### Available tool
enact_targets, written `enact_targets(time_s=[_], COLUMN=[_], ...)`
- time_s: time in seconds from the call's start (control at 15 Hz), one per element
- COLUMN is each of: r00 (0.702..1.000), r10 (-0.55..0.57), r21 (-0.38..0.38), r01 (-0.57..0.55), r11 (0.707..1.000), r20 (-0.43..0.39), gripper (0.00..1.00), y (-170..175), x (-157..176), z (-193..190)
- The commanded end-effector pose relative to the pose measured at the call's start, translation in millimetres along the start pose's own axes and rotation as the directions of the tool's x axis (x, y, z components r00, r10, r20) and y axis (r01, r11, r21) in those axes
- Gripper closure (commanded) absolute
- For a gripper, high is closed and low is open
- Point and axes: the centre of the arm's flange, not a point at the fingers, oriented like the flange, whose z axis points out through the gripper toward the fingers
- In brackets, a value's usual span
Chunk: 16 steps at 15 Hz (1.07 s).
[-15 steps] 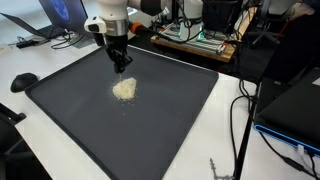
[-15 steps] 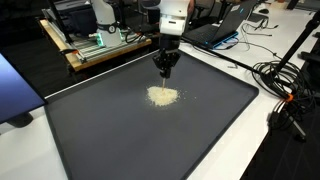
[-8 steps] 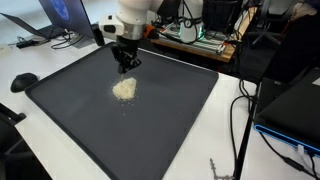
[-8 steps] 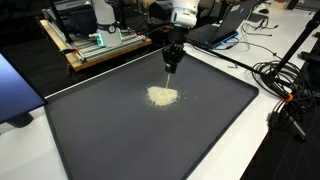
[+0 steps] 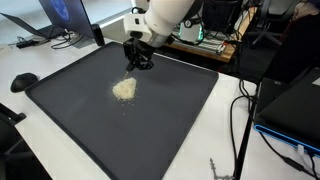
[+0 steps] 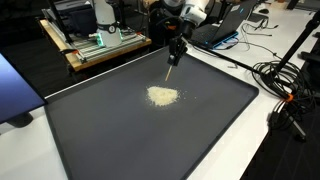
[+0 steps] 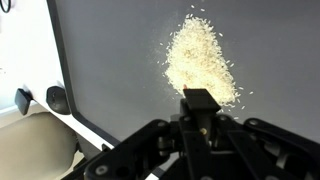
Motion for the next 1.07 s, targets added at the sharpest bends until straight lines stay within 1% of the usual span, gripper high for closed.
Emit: enact_targets(time_s=[0.0,0.13,0.33,0.4,0.53,0.73,1.0], r00=[1.0,0.999,0.998,0.999,0.997,0.989,0.963], r10=[-0.019,-0.047,-0.048,-0.047,-0.068,-0.144,-0.27], r21=[0.015,0.038,0.044,0.044,0.012,-0.03,-0.088], r01=[0.02,0.048,0.049,0.048,0.069,0.144,0.271], r11=[1.0,0.998,0.998,0.998,0.998,0.989,0.959], r20=[-0.01,-0.026,-0.027,-0.028,-0.031,-0.02,0.02], gripper=[0.88,0.88,0.88,0.97,0.97,0.97,0.97], y=[-8,-15,-12,-11,-20,-40,-71], x=[0,0,1,1,10,24,42], z=[-5,-11,-8,-8,-16,-37,-54])
